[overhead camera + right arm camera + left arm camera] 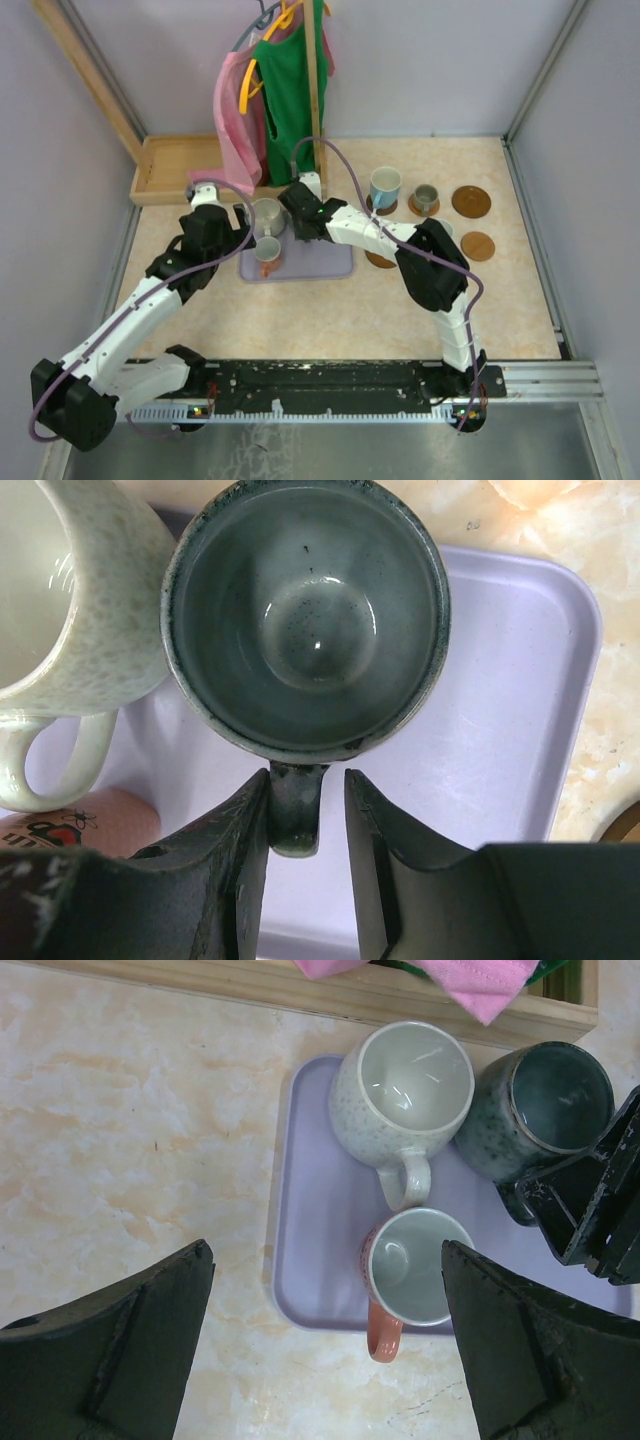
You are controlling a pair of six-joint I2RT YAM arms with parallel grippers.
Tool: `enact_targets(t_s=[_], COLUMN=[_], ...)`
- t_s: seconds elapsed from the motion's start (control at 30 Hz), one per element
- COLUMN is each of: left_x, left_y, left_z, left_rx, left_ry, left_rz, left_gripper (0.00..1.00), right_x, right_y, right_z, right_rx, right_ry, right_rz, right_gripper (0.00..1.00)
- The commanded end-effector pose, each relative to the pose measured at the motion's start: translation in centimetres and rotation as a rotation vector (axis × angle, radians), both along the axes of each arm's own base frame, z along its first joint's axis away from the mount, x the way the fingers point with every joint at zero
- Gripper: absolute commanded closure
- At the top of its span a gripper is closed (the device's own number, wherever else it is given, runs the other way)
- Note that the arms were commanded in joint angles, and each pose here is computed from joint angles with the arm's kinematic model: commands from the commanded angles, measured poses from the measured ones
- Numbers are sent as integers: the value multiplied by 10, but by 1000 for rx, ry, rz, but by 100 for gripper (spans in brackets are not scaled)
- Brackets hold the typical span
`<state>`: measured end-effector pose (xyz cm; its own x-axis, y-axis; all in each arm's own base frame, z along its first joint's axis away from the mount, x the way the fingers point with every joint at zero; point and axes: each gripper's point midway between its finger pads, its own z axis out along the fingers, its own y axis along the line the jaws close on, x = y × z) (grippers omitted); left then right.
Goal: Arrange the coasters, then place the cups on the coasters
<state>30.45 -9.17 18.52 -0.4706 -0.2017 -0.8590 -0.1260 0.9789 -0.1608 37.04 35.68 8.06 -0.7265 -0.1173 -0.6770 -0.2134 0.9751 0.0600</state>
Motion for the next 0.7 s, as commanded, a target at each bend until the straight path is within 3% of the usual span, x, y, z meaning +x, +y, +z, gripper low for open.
enact_targets(t_s=[0.0, 0.47, 0.67], left_x=[-2, -3, -3], left_y=[3, 5, 4], left_z=[3, 2, 3], left_rx=[0, -4, -7], left_ry=[-10, -9, -10], left_rz=[-2, 4, 5], left_gripper=[0, 0, 0], right_x=[9, 16, 19], right_y=[3, 5, 4], right_z=[8, 2, 1], right_rx=[-14, -20, -26], right_ry=[-42, -30, -28], right_rz=[0, 31, 32], right_gripper=[66, 71, 86])
